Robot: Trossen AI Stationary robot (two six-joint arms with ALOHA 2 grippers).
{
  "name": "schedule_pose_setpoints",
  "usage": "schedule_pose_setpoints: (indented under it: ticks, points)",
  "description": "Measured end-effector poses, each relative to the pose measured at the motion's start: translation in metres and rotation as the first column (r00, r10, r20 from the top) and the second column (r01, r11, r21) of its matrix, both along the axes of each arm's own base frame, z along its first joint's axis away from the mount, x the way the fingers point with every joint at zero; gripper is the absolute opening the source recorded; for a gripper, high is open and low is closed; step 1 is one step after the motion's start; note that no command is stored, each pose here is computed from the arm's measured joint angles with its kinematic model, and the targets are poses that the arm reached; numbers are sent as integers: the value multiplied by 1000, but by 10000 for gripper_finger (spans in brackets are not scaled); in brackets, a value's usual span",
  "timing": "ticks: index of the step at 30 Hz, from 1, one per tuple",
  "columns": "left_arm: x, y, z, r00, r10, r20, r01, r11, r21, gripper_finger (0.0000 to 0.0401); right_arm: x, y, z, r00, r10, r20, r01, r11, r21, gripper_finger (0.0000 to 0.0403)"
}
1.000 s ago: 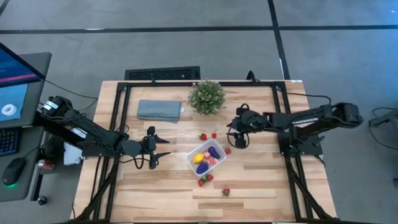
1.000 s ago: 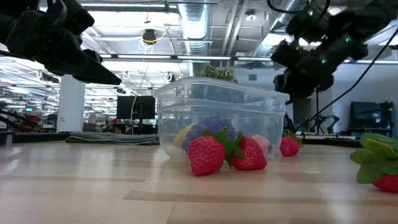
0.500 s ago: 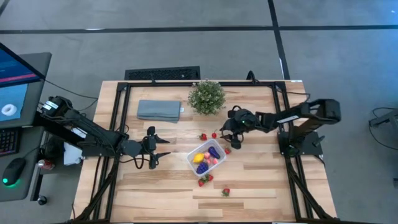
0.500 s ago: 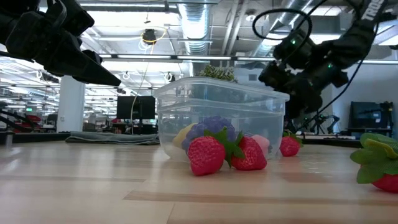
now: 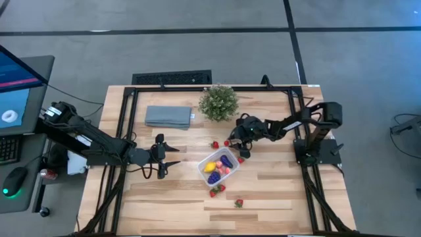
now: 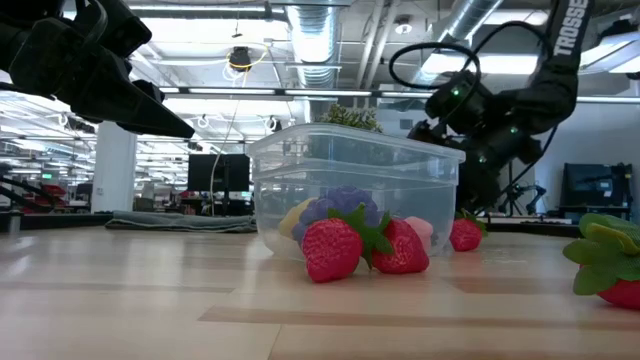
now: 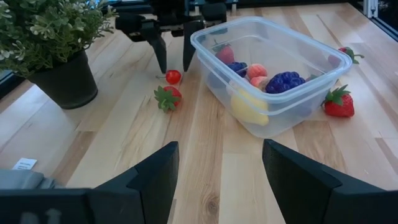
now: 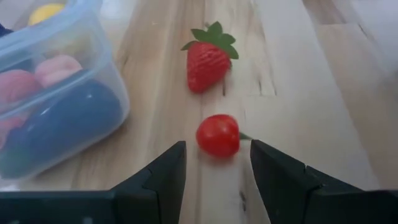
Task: Pick and placing Produce into tupperware
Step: Put the cherry into the transparent
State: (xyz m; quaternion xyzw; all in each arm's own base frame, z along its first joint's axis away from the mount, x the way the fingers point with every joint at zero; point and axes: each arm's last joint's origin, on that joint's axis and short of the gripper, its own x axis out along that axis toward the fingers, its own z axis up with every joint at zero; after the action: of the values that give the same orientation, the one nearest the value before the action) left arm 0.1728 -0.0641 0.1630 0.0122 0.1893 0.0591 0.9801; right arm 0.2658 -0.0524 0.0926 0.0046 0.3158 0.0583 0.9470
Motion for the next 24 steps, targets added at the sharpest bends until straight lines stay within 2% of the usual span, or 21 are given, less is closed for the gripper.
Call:
schedule_pose_setpoints:
  ticks: [13,24]
  points:
    - [0,0,0,1000,1,0,-1,1000,0,224,19,-3,-9,999,44,-7,-43,999,31,202]
    - [0,0,0,1000,3,1,-3,1000,-8,224,19,-5,-7,999,37,7,-37,999,19,202]
